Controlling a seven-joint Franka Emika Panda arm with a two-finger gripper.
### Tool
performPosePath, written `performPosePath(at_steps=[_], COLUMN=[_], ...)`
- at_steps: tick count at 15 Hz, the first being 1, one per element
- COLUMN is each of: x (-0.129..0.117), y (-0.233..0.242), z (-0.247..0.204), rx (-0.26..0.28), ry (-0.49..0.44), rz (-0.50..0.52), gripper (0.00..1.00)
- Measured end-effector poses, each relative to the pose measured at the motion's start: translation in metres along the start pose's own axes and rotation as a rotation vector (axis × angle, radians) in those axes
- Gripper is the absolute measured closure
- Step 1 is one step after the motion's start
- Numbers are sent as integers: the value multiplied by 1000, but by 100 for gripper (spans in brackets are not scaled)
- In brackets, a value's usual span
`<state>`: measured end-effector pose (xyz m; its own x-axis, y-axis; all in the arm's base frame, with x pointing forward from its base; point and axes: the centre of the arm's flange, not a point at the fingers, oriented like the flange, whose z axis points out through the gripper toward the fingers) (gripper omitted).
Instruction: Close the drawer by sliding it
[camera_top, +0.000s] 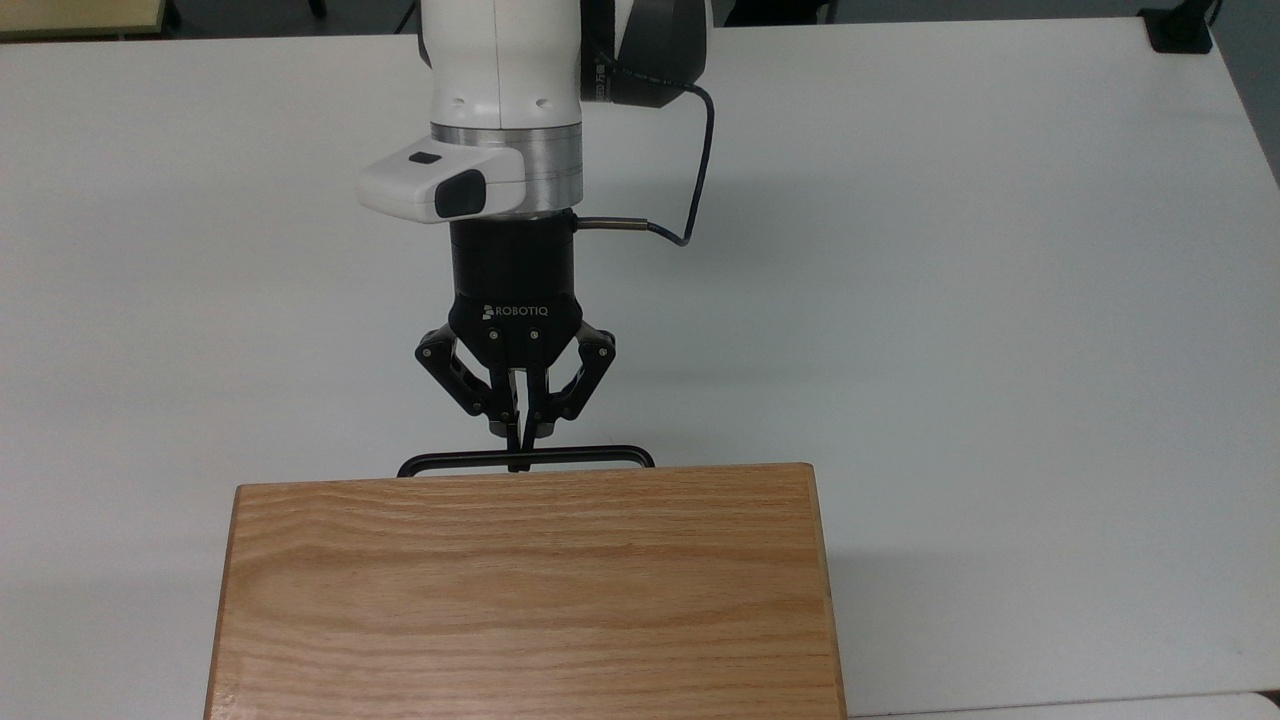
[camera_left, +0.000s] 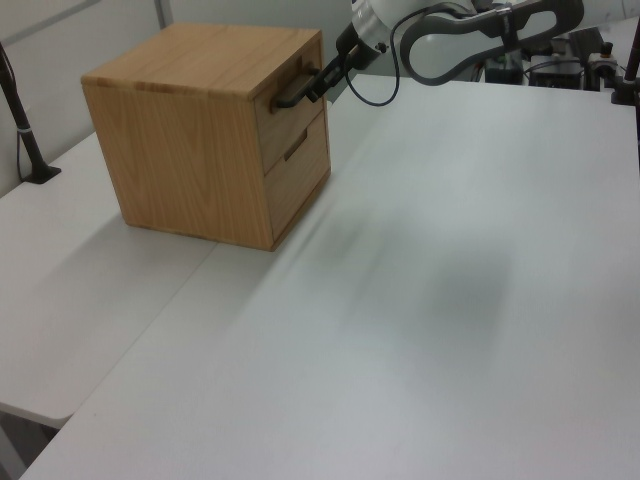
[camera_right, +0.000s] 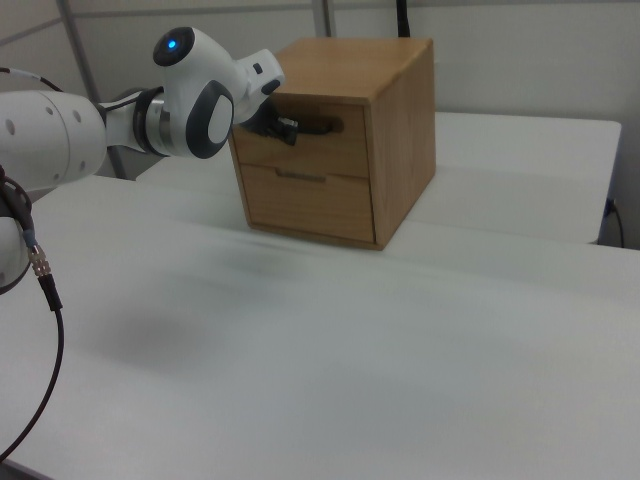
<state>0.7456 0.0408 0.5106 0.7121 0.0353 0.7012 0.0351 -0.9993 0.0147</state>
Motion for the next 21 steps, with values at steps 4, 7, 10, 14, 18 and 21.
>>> performPosePath(at_steps=[4,7,10,14,18,21], x=[0,-1,-10,-29,-39,-49], y=[0,1,4,7,11,13], z=[0,0,-7,-43,-94,-132], rx=[0,-1,-6,-15,-20,-23], ry=[0,-1,-99,-386,-575,-703], rz=[1,4,8,12,18,22], gripper=[96,96,96,96,96,96])
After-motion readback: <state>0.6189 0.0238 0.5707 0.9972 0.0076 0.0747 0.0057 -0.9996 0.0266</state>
